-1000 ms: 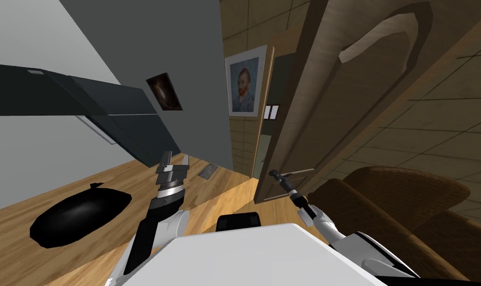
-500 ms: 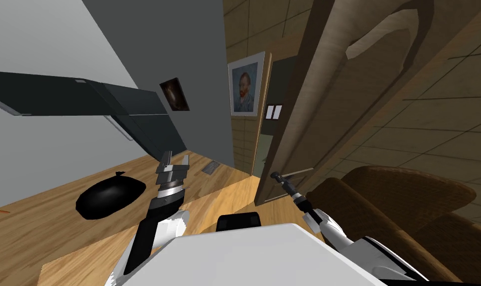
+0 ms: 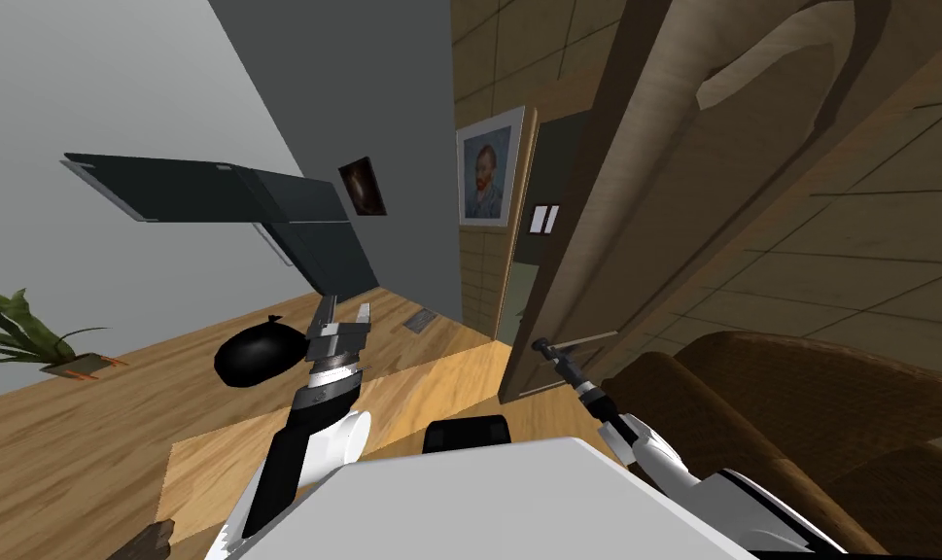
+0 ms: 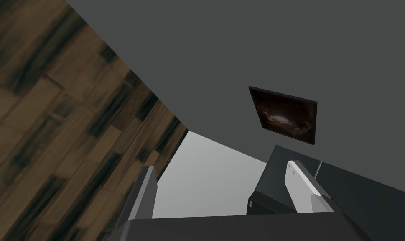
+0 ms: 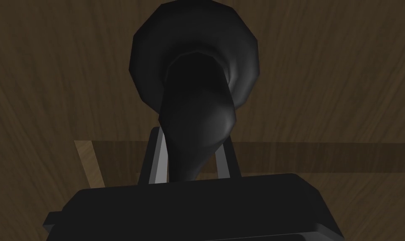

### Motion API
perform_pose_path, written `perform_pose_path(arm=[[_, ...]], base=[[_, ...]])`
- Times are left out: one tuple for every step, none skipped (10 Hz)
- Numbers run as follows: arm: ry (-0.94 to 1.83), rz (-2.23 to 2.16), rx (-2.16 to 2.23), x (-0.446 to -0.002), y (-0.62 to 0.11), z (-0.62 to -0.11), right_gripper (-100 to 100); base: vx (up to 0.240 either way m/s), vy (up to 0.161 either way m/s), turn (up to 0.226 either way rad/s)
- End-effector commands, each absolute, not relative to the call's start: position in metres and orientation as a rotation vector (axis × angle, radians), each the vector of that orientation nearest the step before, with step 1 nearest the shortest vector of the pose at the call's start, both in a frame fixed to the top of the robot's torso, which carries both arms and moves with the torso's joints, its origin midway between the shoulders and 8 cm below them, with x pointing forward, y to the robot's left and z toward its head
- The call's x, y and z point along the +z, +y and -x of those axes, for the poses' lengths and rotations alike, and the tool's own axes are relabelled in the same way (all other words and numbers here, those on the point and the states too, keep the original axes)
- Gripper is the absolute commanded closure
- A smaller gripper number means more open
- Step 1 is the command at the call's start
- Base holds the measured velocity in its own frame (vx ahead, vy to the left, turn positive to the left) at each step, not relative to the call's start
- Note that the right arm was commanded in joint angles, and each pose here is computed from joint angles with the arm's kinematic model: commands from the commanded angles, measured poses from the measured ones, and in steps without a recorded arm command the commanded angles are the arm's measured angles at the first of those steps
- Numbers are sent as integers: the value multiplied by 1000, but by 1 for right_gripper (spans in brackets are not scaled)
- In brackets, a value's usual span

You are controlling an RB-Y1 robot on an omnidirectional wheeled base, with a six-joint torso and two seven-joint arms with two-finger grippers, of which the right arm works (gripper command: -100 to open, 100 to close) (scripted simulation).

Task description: Pull the door open

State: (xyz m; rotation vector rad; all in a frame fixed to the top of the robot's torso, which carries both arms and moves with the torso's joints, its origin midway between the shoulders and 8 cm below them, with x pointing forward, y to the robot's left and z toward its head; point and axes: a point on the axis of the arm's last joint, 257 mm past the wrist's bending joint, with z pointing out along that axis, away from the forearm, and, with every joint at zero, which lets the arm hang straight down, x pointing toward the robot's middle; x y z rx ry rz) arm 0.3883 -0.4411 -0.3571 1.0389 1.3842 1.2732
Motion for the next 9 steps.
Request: perform_pose_path(arm=[[1388, -1034, 1275, -357, -445, -381, 100], [1389, -1032, 1276, -357, -446, -377, 100], [1391, -1030, 1278, -356, -448, -374, 100], [1392, -1028, 1280, -356, -450, -370, 100], [1393, -1026, 1281, -355, -451, -367, 100], [1394, -1024, 1283, -355, -452, -364, 100], [1397, -1030, 1283, -358, -449, -366, 100], [1399, -1031, 1287, -359, -450, -359, 100], [1399, -1030, 1287, -359, -451, -357, 100]], base=[[-220, -108, 224], [-241, -73, 202], [-221, -101, 158], [-201, -121, 176], [-200, -101, 185], [-211, -130, 149], [-95, -60, 41], [-124, -85, 190], [-177, -100, 215]])
